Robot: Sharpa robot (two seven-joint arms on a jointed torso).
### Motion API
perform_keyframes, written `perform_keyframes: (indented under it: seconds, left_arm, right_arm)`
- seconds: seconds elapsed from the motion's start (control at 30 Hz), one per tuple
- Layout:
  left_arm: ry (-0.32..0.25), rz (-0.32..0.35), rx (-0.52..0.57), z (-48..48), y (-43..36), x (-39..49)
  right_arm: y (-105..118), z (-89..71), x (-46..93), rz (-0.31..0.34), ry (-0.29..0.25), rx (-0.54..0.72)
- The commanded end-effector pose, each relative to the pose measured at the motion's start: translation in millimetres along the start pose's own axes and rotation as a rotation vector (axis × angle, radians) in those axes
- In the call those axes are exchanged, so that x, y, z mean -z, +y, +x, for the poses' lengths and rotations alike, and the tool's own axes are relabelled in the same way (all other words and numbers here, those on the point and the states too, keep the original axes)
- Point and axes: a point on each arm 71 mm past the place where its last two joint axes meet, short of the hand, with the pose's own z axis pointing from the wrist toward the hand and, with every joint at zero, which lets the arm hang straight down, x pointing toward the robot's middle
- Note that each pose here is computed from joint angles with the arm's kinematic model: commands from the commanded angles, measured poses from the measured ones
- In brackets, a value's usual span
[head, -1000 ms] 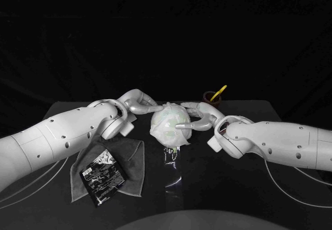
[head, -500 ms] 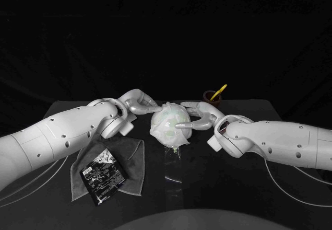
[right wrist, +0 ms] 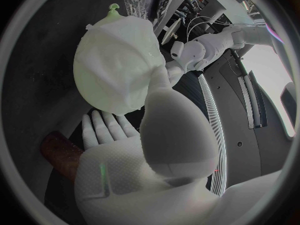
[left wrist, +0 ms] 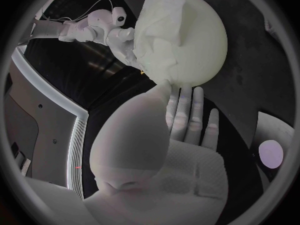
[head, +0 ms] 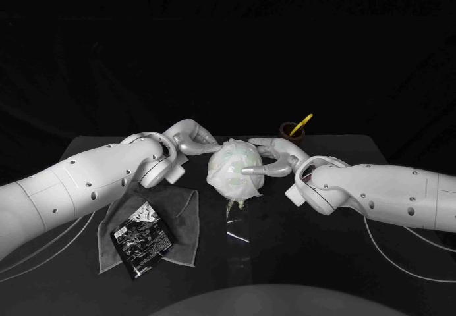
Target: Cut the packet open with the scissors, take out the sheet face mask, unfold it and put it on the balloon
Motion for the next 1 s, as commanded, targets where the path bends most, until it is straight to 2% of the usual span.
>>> perform_keyframes:
  seconds: [0.03,0.4,0.67,1.0]
  left_arm:
    - [-0.012,0.029,-0.004,1.9,-4.6,-1.0]
    - [-0.053,0.048,-0.004,0.1,-6.8,-1.6]
    - [-0.103,0.062,0.016,-4.8,-6.7,-1.2]
    - [-0.110,0.058,0.027,-7.5,-4.9,-0.9]
  right_arm:
    - [1.6,2.7,0.3,-0.012,0.016,0.008]
    - [1.7,2.7,0.6,-0.013,0.015,0.008]
    - [1.6,2.4,1.1,-0.012,0.014,0.008]
    - [1.4,2.0,1.5,-0.011,0.013,0.010]
